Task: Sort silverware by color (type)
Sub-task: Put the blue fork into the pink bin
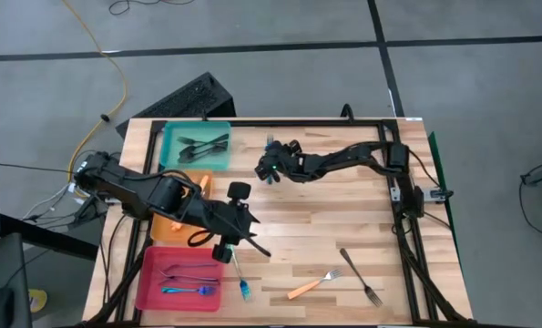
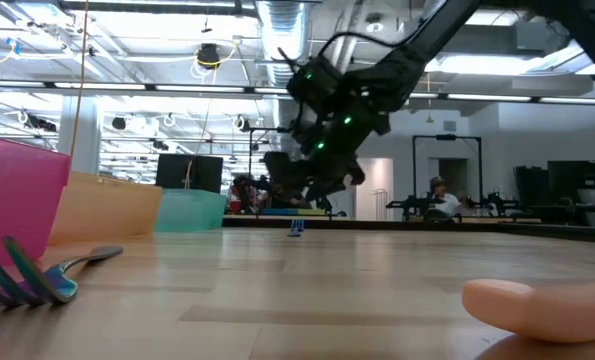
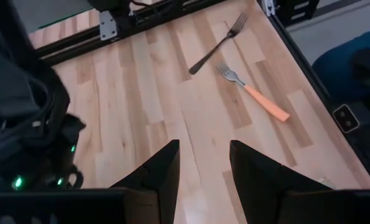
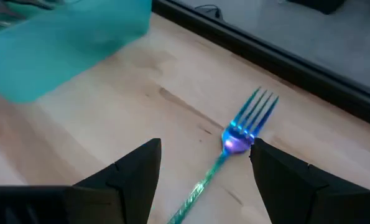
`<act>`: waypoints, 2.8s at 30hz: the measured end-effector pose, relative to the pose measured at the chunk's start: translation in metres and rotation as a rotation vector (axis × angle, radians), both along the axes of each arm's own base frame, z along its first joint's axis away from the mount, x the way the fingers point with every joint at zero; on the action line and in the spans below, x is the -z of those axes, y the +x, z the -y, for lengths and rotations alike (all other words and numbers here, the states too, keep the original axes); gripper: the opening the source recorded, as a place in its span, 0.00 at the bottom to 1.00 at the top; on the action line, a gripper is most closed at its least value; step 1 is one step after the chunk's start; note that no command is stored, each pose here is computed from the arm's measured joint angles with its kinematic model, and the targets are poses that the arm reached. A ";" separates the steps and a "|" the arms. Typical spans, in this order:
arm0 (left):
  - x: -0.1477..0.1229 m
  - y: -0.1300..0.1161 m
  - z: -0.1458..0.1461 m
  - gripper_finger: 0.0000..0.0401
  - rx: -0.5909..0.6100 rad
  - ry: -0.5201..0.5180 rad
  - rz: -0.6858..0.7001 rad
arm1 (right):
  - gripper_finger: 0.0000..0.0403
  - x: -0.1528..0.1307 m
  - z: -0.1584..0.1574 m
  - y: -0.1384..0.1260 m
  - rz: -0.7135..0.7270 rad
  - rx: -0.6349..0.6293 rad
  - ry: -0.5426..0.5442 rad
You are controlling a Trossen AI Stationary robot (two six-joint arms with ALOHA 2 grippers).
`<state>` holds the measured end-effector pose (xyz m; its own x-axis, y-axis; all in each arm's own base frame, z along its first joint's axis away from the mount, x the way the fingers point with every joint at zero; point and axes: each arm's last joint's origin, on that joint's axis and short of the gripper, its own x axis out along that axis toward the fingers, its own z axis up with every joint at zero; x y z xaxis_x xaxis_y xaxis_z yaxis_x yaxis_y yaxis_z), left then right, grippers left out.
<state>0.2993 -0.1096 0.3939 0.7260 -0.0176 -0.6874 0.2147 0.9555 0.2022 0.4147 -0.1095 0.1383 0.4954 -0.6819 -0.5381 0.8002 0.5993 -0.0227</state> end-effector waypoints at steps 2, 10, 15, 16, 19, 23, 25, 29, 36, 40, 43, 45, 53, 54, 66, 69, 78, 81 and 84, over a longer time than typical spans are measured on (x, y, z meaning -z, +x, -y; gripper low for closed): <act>0.000 -0.001 0.002 0.31 0.005 0.001 -0.001 | 0.67 0.009 0.004 -0.002 -0.021 0.022 0.009; 0.000 -0.001 0.003 0.31 0.020 0.022 0.006 | 0.67 0.045 0.019 -0.002 -0.008 0.076 0.094; 0.000 -0.001 0.003 0.31 0.020 0.022 0.005 | 0.64 0.053 0.015 0.000 -0.023 0.086 0.077; 0.000 -0.001 0.003 0.31 0.019 0.021 0.004 | 0.63 0.053 0.015 0.000 -0.026 0.088 0.077; 0.000 -0.001 0.002 0.31 0.015 0.020 0.003 | 0.54 0.054 0.015 0.000 -0.031 0.070 0.093; 0.000 -0.001 0.002 0.31 0.004 0.023 0.005 | 0.39 0.054 0.014 -0.001 -0.040 0.050 0.110; 0.000 -0.001 0.002 0.31 -0.003 0.021 0.006 | 0.30 0.054 0.013 -0.001 -0.042 0.036 0.125; 0.000 -0.001 0.002 0.31 -0.006 0.020 0.006 | 0.09 0.055 0.011 0.000 -0.051 0.010 0.139; 0.001 -0.001 0.002 0.31 -0.006 0.024 -0.001 | 0.08 0.049 0.001 0.000 -0.083 -0.038 0.131; 0.002 -0.002 0.001 0.31 -0.019 0.043 -0.013 | 0.08 0.036 -0.005 -0.001 -0.083 -0.069 0.147; 0.002 -0.002 0.001 0.31 -0.012 0.062 -0.014 | 0.08 0.024 -0.010 -0.004 -0.082 -0.118 0.141; 0.003 -0.002 0.001 0.31 -0.001 0.076 -0.013 | 0.09 0.013 -0.012 -0.003 -0.067 -0.181 0.123; 0.029 -0.013 -0.012 0.31 -0.038 0.092 -0.021 | 0.09 -0.017 -0.026 -0.025 -0.023 -0.243 0.130; 0.031 -0.017 -0.014 0.31 -0.048 0.082 -0.002 | 0.09 -0.023 -0.029 -0.029 -0.014 -0.248 0.125; 0.067 -0.073 -0.045 0.31 -0.196 -0.178 0.476 | 0.09 -0.084 -0.066 -0.097 0.286 -0.332 0.036; 0.079 -0.077 -0.046 0.31 -0.195 -0.223 0.589 | 0.09 -0.098 -0.080 -0.107 0.426 -0.379 0.004; 0.109 -0.071 -0.056 0.31 -0.262 -0.247 0.727 | 0.09 -0.133 -0.124 -0.113 0.727 -0.627 -0.125; 0.109 -0.064 -0.059 0.31 -0.256 -0.260 0.782 | 0.09 -0.140 -0.131 -0.113 0.816 -0.691 -0.135; 0.111 -0.055 -0.060 0.31 -0.219 -0.257 0.815 | 0.09 -0.144 -0.134 -0.113 0.843 -0.740 -0.162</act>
<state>0.2447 -0.0492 0.2826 0.9939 0.0968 0.0519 -0.0962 0.9953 -0.0141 0.3012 0.0247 0.2820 0.9687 -0.1018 0.2264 0.0470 0.9707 0.2355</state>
